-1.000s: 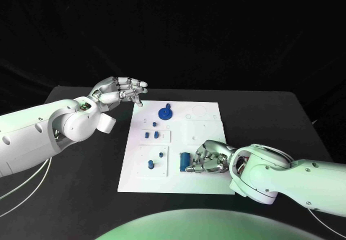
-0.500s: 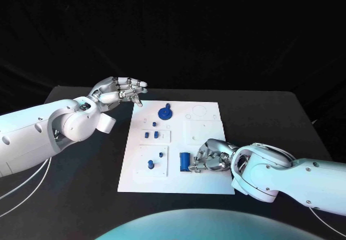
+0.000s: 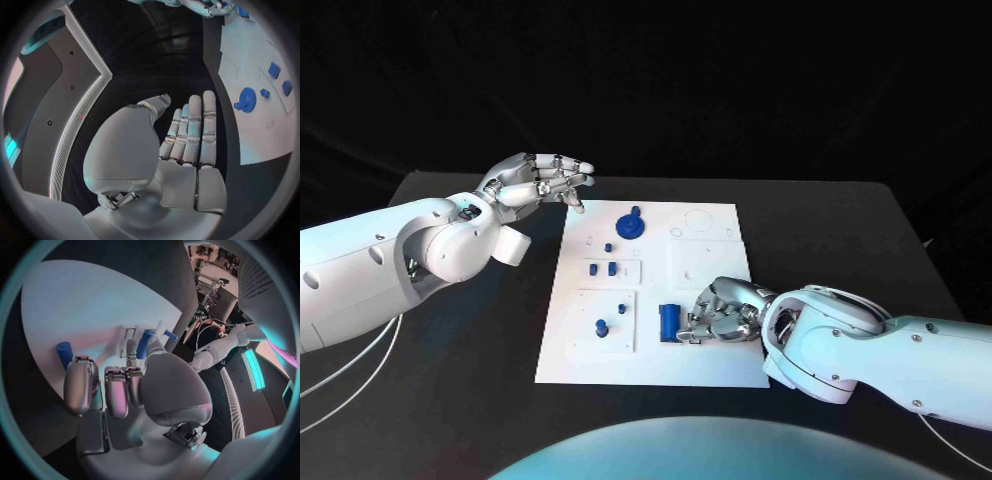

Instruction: Assemble the parts on the task board

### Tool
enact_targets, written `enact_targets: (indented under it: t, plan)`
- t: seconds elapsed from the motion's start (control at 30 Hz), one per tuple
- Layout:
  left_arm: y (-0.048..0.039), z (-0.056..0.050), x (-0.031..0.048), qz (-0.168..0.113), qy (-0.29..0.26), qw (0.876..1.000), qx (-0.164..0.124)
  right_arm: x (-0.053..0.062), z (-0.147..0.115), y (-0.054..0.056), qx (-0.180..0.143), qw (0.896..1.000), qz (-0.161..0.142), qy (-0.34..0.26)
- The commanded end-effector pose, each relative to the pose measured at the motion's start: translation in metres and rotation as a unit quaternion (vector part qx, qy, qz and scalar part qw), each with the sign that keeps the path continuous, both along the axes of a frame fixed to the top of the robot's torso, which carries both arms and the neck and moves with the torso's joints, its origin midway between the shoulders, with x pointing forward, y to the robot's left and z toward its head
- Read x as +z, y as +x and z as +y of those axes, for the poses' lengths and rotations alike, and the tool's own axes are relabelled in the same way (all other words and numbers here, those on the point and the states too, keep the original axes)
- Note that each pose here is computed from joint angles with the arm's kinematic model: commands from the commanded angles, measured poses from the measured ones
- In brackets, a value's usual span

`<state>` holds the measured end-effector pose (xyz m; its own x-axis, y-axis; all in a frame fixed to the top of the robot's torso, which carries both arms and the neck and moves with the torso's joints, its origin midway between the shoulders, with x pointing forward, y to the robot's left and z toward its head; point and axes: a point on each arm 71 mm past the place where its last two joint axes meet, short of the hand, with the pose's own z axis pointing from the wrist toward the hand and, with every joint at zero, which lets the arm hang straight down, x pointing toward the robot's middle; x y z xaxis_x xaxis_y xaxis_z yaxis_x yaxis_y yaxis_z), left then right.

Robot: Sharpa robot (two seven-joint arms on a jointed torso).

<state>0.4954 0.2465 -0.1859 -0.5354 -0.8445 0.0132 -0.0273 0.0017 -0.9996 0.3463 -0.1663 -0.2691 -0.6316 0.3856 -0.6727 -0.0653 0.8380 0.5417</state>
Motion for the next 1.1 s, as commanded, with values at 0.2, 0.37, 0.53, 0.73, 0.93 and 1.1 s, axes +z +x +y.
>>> enact_targets:
  t: [0.2, 0.37, 0.53, 0.73, 0.93, 1.1]
  plan:
    - [-0.0005, -0.002, 0.0008, -0.001, -0.004, 1.000, -0.008, 0.000, 0.001, 0.000, 0.012, 1.000, -0.007, -0.005]
    - [-0.0005, -0.001, 0.0008, -0.002, -0.004, 1.000, -0.007, 0.003, -0.004, 0.002, -0.001, 1.000, -0.026, -0.002]
    - [-0.0006, -0.001, 0.0009, -0.002, -0.003, 1.000, -0.006, 0.014, -0.017, 0.006, -0.016, 0.999, -0.050, 0.001]
    - [-0.0008, 0.001, 0.0010, -0.002, -0.002, 1.000, -0.003, 0.027, -0.043, 0.011, -0.043, 0.996, -0.075, 0.000]
    - [-0.0015, 0.001, 0.0013, -0.002, -0.003, 1.000, -0.004, 0.030, -0.069, 0.013, -0.051, 0.993, -0.099, -0.033]
    - [-0.0027, 0.000, 0.0020, -0.003, -0.004, 1.000, -0.006, 0.025, -0.082, 0.010, -0.053, 0.991, -0.106, -0.056]
